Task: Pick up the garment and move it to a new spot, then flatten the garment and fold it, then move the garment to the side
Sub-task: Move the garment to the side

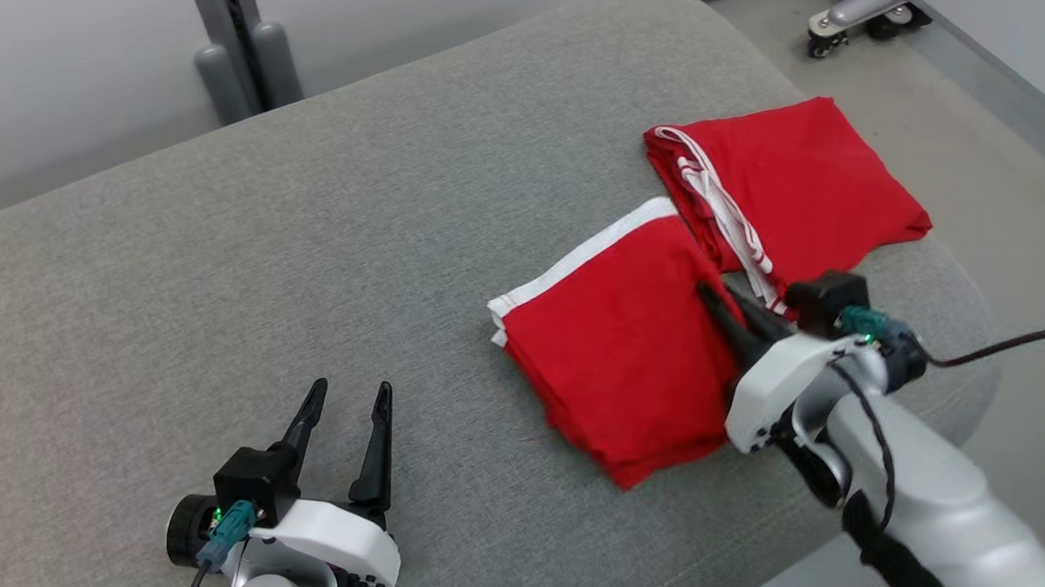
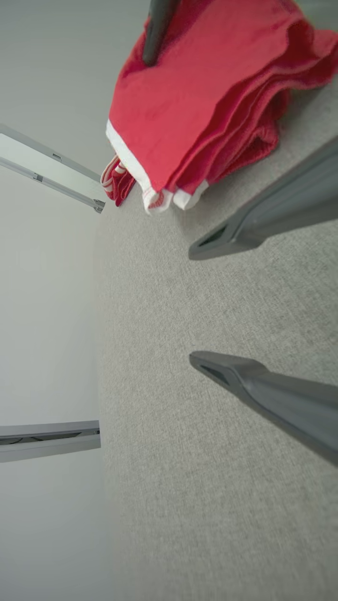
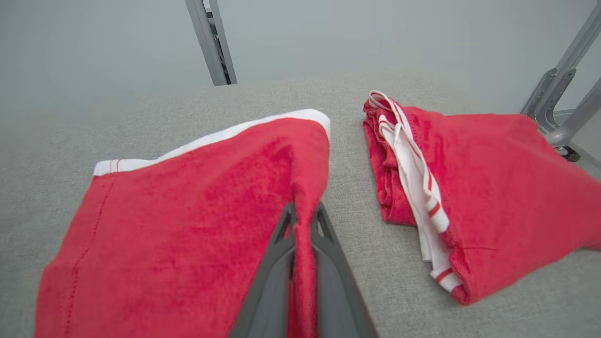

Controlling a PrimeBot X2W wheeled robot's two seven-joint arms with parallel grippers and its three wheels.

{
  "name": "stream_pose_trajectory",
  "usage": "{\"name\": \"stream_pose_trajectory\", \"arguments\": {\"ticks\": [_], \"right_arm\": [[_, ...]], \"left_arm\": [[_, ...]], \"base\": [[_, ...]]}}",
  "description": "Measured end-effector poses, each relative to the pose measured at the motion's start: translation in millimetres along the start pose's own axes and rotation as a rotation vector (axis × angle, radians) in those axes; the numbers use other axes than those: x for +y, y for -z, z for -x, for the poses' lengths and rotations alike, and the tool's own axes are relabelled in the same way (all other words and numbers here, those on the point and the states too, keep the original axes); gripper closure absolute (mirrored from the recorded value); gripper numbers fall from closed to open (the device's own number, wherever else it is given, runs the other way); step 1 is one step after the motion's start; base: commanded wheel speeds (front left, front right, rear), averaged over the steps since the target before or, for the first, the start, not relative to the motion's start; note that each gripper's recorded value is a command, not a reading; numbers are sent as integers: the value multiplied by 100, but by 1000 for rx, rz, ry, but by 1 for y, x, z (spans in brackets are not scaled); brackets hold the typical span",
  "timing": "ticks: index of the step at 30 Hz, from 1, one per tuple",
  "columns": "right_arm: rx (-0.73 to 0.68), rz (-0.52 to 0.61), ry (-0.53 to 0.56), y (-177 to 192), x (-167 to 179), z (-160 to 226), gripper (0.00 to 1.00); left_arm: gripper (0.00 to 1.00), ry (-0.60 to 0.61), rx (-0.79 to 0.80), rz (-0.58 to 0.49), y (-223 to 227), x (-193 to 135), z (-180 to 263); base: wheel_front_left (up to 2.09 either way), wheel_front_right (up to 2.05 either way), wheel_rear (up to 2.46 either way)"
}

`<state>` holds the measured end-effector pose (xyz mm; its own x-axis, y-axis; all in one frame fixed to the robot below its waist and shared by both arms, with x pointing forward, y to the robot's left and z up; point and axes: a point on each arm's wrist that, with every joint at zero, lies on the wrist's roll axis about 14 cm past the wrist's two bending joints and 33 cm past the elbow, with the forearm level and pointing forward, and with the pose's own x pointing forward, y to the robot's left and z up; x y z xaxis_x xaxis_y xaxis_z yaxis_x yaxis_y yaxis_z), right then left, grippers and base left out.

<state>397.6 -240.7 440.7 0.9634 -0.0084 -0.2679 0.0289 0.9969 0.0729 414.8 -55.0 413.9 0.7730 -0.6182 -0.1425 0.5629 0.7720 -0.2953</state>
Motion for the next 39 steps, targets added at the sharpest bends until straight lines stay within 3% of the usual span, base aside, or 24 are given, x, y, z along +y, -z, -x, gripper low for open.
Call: {"name": "stream_pose_trajectory", "arguments": {"ticks": [4,9,20,21,22,23,26,31,39], "right_arm": [[-10,98,41,-22,-31,-13,100],[-9,143,148,-44,-79,-27,100],[94,268,317,-50,-159,-37,100],[106,286,330,-49,-166,-37,86],[107,285,351,-51,-174,-36,58],[106,288,369,-53,-181,-35,0],[90,286,404,-60,-192,-37,0],[-17,252,386,-74,-172,-49,0],[-242,202,255,-103,-83,-65,0]], "left_arm": [[0,-29,0,4,1,10,5],[0,-60,-13,3,-3,24,8],[0,-162,-20,-7,-4,63,24],[0,-174,-21,-7,-4,67,26],[0,-187,-22,-6,-4,71,28],[0,-199,-21,-5,-4,75,30],[0,-228,-21,-3,-3,84,36],[0,-250,-33,-2,-8,89,41],[0,-313,-71,-8,-23,99,56]], "base": [[0,0,0],[0,0,0],[0,0,0],[0,0,0],[0,0,0],[0,0,0],[0,0,0],[0,0,0],[0,0,0]]}}
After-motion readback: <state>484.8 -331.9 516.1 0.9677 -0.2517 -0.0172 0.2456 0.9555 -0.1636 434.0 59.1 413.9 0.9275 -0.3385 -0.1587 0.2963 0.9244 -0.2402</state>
